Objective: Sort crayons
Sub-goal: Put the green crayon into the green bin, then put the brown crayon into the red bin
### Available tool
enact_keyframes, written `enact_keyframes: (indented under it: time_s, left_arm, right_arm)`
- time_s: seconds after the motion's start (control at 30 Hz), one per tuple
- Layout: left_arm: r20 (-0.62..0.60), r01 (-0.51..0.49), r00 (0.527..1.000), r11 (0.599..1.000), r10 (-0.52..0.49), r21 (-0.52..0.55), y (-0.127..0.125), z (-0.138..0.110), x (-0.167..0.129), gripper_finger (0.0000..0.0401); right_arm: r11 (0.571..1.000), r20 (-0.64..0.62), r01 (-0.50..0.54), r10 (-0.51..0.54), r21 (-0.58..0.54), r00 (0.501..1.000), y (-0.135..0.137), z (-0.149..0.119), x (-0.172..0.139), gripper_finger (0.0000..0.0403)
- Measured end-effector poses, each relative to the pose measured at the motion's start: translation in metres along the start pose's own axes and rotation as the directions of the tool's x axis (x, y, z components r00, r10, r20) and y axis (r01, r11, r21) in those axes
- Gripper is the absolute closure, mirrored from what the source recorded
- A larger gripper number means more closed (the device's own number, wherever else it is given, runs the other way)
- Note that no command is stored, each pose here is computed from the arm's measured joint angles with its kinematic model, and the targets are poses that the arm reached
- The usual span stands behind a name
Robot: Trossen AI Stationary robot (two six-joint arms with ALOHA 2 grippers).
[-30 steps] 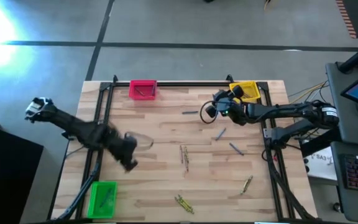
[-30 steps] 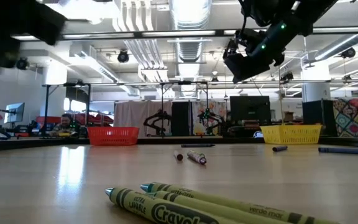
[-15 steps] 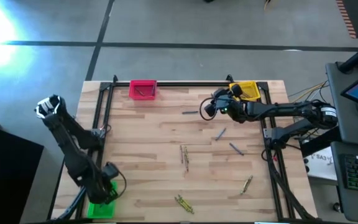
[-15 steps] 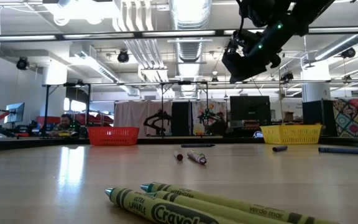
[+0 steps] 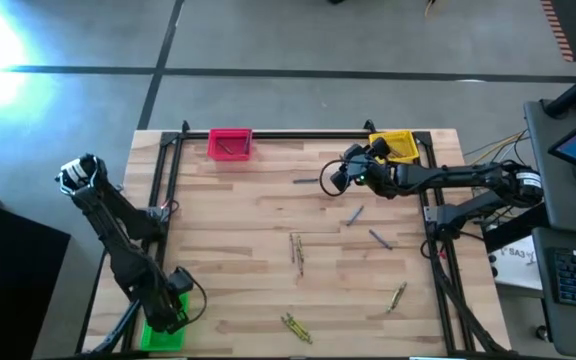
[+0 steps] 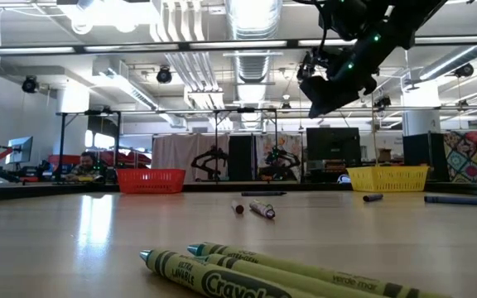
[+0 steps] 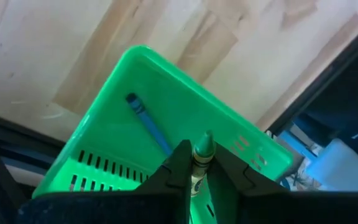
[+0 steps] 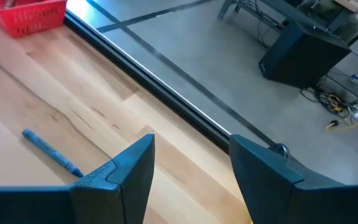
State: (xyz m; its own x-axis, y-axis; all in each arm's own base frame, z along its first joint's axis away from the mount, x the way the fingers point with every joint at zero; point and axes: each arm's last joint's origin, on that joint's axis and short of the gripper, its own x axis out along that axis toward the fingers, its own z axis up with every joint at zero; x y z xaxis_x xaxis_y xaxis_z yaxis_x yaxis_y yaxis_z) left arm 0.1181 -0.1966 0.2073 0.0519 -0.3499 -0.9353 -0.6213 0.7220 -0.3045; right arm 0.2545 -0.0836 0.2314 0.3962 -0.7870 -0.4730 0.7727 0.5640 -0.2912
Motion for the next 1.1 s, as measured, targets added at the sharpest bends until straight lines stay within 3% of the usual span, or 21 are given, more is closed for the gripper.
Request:
enact_keyframes:
  time_s: [0.13, 0.3, 0.47, 0.53, 0.63, 0.73, 0.8, 0.9, 1.0, 1.1]
  left_arm:
    - [-0.002, 0.005, 1.000, 1.000, -0.005, -0.015, 0.001, 0.003, 0.000, 0.0351]
    - [-0.080, -0.004, 0.997, 0.999, 0.000, -0.041, 0.001, 0.002, -0.001, 0.0285]
    - [-0.141, -0.118, 0.984, 0.990, 0.106, -0.079, 0.012, 0.001, -0.003, 0.0227]
    - [-0.110, -0.102, 0.989, 0.993, 0.095, -0.066, 0.013, 0.002, -0.006, 0.0216]
    - [-0.067, -0.061, 0.996, 0.997, 0.058, -0.040, 0.014, 0.006, -0.013, 0.0212]
    - [0.021, -0.020, 1.000, 1.000, 0.020, -0.021, 0.019, 0.014, -0.025, 0.0217]
    - [0.120, -0.006, 0.993, 1.000, 0.006, 0.000, 0.023, 0.021, -0.034, 0.0221]
    - [0.308, -0.032, 0.951, 0.999, 0.027, 0.014, 0.034, 0.035, -0.047, 0.0226]
    - [0.498, -0.040, 0.866, 0.999, 0.050, -0.031, 0.045, 0.054, -0.049, 0.0229]
    - [0.567, 0.036, 0.823, 0.999, -0.041, 0.020, 0.051, 0.078, -0.036, 0.0231]
  right_arm:
    - [1.000, -0.005, 0.003, -0.003, -0.005, 1.000, 0.000, -0.001, 0.000, 0.0195]
    - [1.000, -0.006, 0.003, -0.003, -0.005, 1.000, 0.000, -0.001, 0.000, 0.0193]
    - [1.000, -0.016, 0.002, -0.002, -0.014, 1.000, 0.000, -0.002, 0.000, 0.0193]
    - [1.000, -0.024, -0.027, 0.027, -0.016, 0.999, 0.001, -0.003, 0.000, 0.0193]
    - [0.986, -0.049, -0.165, 0.165, -0.006, 0.985, 0.005, -0.004, 0.000, 0.0193]
    - [0.945, -0.100, -0.327, 0.327, 0.012, 0.940, 0.014, -0.008, 0.005, 0.0193]
    - [0.925, -0.137, -0.380, 0.378, 0.008, 0.916, 0.020, -0.013, 0.009, 0.0193]
    - [0.926, -0.196, -0.378, 0.370, -0.003, 0.908, 0.024, -0.020, 0.015, 0.0193]
    - [0.934, -0.314, -0.355, 0.330, -0.025, 0.890, 0.022, -0.025, 0.016, 0.0193]
    - [0.941, -0.424, -0.335, 0.282, -0.054, 0.860, 0.015, -0.028, 0.008, 0.0193]
